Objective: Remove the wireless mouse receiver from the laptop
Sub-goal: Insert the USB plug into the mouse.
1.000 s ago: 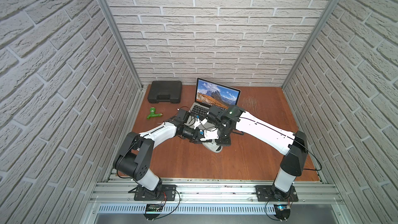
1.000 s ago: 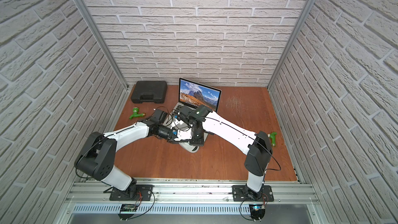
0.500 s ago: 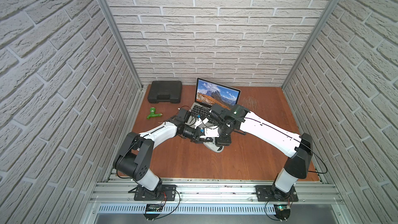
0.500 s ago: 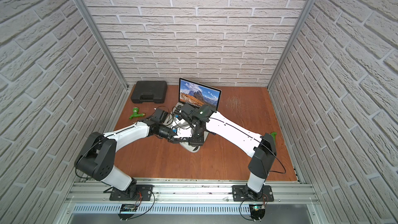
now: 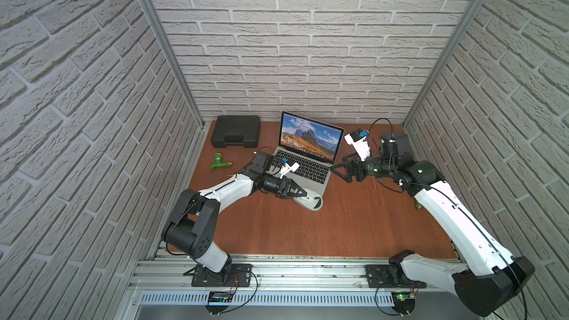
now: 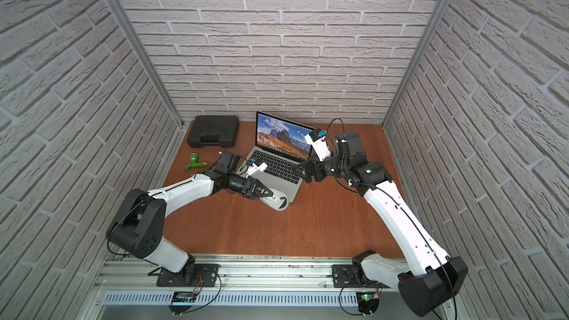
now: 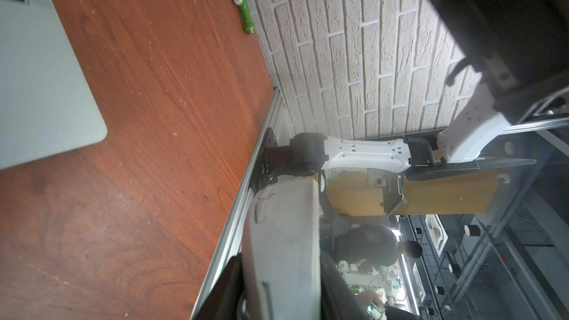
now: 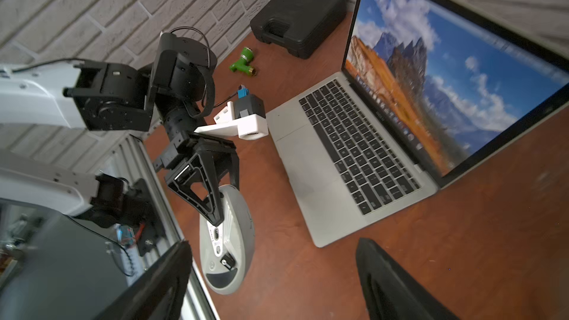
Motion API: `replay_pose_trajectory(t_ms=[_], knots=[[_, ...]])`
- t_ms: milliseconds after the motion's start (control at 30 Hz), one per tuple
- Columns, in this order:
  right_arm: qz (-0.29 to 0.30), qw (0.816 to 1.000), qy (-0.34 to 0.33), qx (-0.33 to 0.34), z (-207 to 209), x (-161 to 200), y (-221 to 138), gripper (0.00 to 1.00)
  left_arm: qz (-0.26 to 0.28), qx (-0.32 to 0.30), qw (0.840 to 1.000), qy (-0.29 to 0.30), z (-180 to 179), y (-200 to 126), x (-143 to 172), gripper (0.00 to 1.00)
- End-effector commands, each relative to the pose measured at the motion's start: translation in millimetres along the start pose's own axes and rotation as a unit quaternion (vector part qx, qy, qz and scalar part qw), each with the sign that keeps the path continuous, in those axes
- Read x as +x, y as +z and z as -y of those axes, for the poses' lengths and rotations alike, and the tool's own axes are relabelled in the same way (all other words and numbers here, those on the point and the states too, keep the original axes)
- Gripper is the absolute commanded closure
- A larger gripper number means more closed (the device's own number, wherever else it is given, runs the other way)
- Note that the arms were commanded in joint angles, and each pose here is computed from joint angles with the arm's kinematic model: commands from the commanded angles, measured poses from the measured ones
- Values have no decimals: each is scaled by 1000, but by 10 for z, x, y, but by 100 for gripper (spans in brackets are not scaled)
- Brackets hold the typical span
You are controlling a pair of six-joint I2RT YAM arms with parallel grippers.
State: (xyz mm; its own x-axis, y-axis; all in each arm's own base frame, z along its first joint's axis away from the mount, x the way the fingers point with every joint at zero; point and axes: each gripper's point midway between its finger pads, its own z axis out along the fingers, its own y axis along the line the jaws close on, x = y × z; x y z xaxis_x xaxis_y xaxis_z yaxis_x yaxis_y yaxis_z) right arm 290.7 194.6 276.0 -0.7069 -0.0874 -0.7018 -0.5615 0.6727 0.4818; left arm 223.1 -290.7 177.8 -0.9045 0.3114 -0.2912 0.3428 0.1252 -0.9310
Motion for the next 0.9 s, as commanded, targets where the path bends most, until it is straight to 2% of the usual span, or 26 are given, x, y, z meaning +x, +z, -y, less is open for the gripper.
replay_pose_trajectory(t_ms=[0, 167, 333, 867], knots=[[-20, 981, 161, -110, -116, 140, 265, 12, 21, 9, 999, 42, 162, -33, -158, 100], [-58, 975, 187, -106, 3, 481, 400, 13, 24, 7, 999, 43, 172, -32, -178, 100], [-66, 967, 206, -137, -18, 540, 521, 16, 24, 7, 999, 45, 179, -25, -190, 100], [-122, 962, 186, -161, -58, 791, 652, 30, 23, 7, 999, 42, 157, -8, -213, 100]])
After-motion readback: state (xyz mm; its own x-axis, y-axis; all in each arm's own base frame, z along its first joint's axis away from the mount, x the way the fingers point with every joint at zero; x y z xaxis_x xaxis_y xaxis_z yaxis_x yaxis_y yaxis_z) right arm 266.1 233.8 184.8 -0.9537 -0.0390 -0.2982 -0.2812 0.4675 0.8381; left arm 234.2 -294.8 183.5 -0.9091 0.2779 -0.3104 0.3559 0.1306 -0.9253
